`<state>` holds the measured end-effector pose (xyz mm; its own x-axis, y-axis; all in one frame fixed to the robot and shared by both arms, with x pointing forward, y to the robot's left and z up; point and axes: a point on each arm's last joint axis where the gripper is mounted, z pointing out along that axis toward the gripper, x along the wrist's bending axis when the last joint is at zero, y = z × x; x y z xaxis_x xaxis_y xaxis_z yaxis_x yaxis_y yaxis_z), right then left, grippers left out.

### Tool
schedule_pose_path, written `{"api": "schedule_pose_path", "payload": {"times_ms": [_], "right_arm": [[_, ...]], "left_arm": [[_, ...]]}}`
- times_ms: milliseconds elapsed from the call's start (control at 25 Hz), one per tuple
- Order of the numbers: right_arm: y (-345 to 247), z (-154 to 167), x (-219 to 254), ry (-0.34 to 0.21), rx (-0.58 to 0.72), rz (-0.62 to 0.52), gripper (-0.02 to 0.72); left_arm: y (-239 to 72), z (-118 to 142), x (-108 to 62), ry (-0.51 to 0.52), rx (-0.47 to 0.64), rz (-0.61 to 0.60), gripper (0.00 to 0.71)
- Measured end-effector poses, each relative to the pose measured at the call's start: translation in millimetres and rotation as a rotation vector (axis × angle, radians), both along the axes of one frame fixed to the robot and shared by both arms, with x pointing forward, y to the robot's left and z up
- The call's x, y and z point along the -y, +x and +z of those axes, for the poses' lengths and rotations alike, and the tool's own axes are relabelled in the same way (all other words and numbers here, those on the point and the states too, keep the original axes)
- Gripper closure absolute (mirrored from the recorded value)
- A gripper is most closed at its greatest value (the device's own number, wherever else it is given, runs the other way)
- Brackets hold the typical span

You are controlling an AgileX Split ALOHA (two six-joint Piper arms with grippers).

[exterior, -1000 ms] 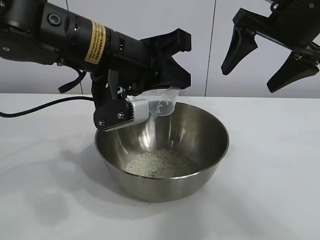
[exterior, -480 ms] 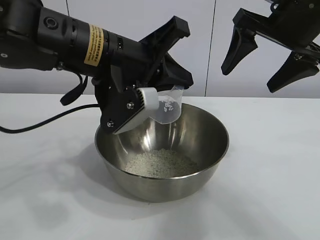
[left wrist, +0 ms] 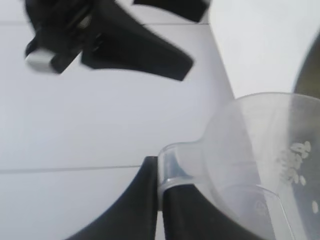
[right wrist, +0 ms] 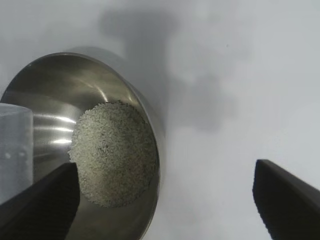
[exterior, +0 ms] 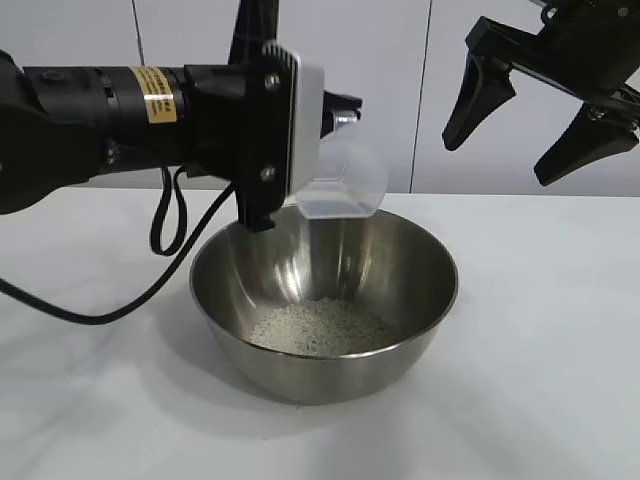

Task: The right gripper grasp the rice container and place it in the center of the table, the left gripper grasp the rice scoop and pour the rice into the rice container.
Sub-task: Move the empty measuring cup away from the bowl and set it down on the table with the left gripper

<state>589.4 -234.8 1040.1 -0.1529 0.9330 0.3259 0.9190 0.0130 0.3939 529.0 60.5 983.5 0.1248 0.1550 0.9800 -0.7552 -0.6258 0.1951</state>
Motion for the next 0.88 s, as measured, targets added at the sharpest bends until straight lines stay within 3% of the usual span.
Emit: {"api": "schedule_pose_path", "payload": {"times_ms": [200, 360, 440, 560, 680, 880], "right_arm": [[0.0, 0.0, 0.0, 0.000, 0.000, 0.000, 0.052], [0.0, 0.0, 0.1, -0.001, 0.000, 0.000, 0.052], [0.1, 0.0, 0.1, -0.001, 0.001, 0.000, 0.052], [0.2, 0.0, 0.2, -0.002, 0.003, -0.001, 0.052], [0.3, 0.0, 0.2, -0.002, 0.003, -0.001, 0.052], [0.5, 0.1, 0.2, -0.002, 0.006, -0.002, 0.052]], "left_arm": [[4.8, 17.7, -8.8, -0.573, -0.267, 0.219, 0.704], [10.9, 34.5, -37.8, -1.032, -0.439, 0.413, 0.704], [11.8, 46.4, -52.2, -1.178, -0.455, 0.451, 0.704], [10.2, 60.2, -69.6, -1.247, -0.435, 0.454, 0.704], [6.7, 60.0, -89.2, -1.237, -0.434, 0.447, 0.704], [1.3, 25.8, -131.3, -1.186, -0.539, 0.503, 0.704]]}}
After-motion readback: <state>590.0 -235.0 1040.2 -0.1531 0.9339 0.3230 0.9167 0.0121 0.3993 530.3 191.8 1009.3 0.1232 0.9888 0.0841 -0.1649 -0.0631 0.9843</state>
